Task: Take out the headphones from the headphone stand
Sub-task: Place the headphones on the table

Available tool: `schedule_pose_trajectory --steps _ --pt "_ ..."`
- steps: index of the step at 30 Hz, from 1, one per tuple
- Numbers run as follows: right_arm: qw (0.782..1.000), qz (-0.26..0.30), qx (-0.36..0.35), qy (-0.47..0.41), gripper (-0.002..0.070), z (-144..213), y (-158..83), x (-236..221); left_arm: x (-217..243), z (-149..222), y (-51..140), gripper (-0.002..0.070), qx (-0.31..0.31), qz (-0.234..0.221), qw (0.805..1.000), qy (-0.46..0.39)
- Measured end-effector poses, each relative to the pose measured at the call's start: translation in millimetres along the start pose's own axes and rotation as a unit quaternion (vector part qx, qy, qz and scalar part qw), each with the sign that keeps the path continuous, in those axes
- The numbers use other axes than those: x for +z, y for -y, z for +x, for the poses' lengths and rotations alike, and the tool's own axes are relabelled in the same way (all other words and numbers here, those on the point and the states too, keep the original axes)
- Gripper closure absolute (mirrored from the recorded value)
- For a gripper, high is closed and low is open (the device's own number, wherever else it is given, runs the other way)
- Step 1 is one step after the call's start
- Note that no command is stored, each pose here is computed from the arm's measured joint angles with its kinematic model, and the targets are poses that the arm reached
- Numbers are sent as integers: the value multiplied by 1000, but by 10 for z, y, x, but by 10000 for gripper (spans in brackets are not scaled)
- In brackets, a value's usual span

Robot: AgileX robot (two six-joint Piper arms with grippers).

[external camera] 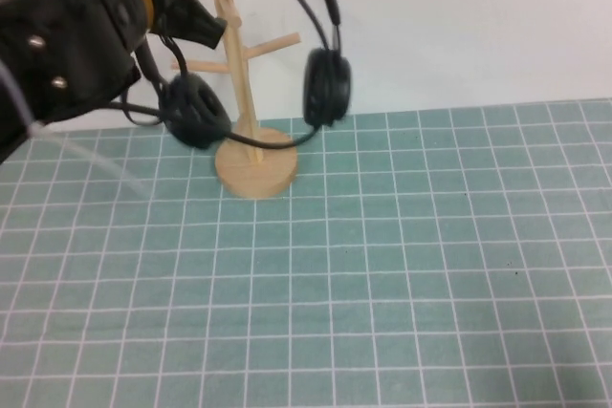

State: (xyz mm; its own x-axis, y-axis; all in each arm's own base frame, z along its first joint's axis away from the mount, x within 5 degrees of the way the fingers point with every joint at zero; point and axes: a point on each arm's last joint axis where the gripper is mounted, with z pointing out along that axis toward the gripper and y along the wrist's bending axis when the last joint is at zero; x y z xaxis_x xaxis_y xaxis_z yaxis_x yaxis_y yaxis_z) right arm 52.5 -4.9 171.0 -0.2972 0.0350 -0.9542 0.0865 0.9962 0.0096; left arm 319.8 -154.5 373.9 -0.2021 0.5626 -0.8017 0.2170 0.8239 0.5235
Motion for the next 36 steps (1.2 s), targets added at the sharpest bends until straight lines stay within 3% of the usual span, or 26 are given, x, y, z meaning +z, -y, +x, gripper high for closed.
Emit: schedule_pose_trajectory --steps 5,8,12,17,22,27,36 --pt "1000 0 0 0 685 0 0 0 -524 30 220 629 -17 71 990 -124" --pt "1000 0 0 0 685 0 0 0 -679 160 446 629 -31 154 962 -222" --pt "1000 0 0 0 685 0 0 0 -613 316 767 629 -2 240 923 -299" --pt "1000 0 0 0 685 0 0 0 -169 596 1182 629 21 265 897 -354" --pt "1000 0 0 0 685 0 0 0 340 1026 1429 629 30 268 872 -408" --pt "1000 0 0 1 685 -1 0 -1 699 1252 1614 629 19 291 868 -403" --pt "1000 0 0 2 685 -2 0 -3 845 1406 1793 629 20 305 866 -396"
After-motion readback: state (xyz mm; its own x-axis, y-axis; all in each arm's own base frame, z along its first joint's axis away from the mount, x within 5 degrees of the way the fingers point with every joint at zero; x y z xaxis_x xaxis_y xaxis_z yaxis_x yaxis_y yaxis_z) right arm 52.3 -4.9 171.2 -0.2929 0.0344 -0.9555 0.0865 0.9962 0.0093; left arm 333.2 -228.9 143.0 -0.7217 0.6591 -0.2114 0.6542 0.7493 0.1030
